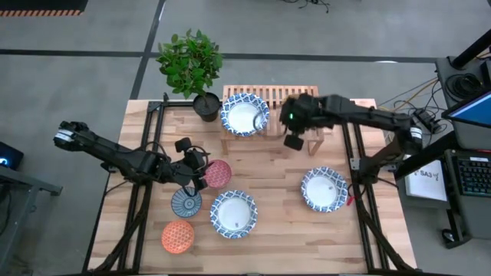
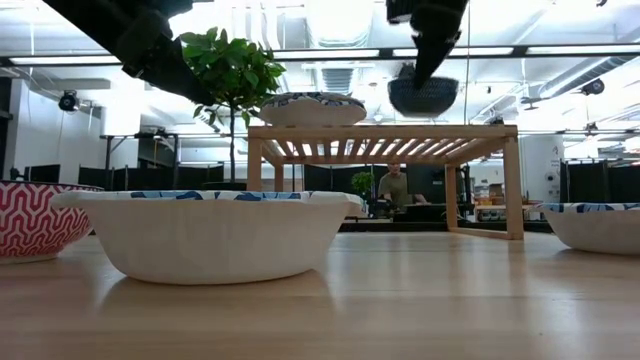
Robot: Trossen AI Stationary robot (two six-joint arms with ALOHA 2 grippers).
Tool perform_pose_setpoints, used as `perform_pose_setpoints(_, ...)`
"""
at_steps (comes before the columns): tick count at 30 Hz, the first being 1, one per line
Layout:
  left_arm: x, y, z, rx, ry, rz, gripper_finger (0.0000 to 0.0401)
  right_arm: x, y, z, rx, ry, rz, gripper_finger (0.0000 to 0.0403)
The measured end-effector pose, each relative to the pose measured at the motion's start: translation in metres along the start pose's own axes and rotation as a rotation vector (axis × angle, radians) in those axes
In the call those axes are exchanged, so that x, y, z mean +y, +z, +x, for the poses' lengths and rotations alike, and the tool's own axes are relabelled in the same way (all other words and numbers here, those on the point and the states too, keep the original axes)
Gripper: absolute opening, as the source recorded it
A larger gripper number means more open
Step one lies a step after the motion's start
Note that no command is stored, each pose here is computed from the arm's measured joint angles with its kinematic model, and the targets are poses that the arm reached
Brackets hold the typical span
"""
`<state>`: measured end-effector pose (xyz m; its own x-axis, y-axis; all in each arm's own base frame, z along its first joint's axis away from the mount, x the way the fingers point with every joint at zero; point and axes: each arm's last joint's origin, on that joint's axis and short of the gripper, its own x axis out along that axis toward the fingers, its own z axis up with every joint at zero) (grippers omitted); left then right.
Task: Place and stack bowls onto a shelf
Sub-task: Put the yellow bowl on the shelf
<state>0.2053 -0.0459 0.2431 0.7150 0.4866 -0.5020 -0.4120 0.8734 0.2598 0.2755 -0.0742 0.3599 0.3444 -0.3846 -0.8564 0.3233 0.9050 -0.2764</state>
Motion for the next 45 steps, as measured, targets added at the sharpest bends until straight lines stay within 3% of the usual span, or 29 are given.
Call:
perform_pose_setpoints(10, 0.0, 0.0, 0.0, 0.0, 0.0, 0.011, 0.0139, -0.038, -0.003, 0.016, 0.001, 0.077, 0.026, 0.0013)
perform_pose_setpoints(45, 0.0, 0.0, 0.0, -0.002, -0.001, 0.017, 0.0139, -0.037, -0.007, 0.024, 0.028, 0.081, 0.033, 0.0013)
